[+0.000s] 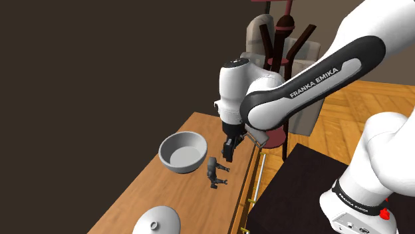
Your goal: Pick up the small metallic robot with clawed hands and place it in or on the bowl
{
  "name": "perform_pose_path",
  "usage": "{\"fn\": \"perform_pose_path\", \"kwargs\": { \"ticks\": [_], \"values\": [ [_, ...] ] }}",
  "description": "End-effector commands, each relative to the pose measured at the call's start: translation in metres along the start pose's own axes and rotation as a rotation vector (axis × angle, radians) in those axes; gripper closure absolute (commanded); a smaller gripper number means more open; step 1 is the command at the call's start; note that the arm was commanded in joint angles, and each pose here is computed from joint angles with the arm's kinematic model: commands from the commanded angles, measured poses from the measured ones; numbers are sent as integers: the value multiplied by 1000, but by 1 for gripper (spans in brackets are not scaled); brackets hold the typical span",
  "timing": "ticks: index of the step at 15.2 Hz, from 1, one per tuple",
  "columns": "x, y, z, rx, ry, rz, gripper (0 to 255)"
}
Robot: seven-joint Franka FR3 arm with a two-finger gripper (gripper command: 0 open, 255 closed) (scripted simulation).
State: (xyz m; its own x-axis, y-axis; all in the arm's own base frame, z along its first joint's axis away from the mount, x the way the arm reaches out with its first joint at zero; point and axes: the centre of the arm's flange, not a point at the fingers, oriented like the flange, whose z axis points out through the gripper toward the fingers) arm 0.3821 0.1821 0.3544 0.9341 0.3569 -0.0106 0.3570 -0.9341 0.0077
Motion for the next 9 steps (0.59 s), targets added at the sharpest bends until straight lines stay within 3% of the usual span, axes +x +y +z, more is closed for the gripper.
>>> {"fn": "perform_pose_path", "kwargs": {
  "ticks": [1, 3, 9],
  "values": [
    [14, -15, 17, 7, 16, -25, 0],
    [24, -28, 29, 12, 27, -46, 0],
    [25, -28, 61, 12, 27, -46, 0]
  ]
}}
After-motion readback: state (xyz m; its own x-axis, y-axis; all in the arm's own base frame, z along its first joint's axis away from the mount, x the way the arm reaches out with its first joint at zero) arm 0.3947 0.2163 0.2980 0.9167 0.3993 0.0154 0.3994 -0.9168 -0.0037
